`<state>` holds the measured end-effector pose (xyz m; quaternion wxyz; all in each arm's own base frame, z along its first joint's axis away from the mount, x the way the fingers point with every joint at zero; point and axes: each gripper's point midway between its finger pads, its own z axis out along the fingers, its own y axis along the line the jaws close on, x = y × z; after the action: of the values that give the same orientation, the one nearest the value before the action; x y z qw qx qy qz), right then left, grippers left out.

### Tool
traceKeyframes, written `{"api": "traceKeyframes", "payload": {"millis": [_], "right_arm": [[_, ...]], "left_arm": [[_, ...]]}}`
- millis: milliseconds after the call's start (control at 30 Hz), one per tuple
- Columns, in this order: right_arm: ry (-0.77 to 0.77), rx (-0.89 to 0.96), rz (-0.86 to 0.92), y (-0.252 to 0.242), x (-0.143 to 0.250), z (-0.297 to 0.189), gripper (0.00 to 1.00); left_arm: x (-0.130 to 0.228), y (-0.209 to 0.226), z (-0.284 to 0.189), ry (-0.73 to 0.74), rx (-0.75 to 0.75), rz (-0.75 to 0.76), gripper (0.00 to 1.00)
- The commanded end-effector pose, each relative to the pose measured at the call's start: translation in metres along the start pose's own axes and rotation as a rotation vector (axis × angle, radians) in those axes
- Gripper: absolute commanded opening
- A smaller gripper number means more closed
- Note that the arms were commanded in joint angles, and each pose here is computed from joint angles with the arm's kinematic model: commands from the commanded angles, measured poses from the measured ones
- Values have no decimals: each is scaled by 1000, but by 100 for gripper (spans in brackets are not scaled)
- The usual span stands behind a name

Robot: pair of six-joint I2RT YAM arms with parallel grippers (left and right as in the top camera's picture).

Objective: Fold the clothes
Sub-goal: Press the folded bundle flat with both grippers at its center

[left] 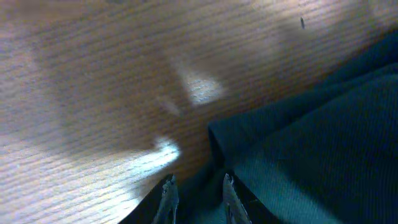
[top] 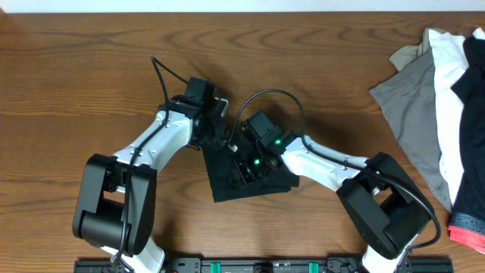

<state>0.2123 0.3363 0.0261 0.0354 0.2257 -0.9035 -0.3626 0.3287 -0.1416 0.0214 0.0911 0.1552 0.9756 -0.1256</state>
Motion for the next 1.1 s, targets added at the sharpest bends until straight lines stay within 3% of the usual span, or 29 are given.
{"api": "traceKeyframes", "payload": {"millis": [0,267,1067], "right_arm": [[65,7,21,0,18,14,1],[87,142,74,-28,28,9,2],[73,319,118,-65,29,-4,2]], "left_arm": [[7,-8,6,18,28,12,27],[15,-6,13,36,28,7,27],[37,22,42,141,-67,-67,27]]}}
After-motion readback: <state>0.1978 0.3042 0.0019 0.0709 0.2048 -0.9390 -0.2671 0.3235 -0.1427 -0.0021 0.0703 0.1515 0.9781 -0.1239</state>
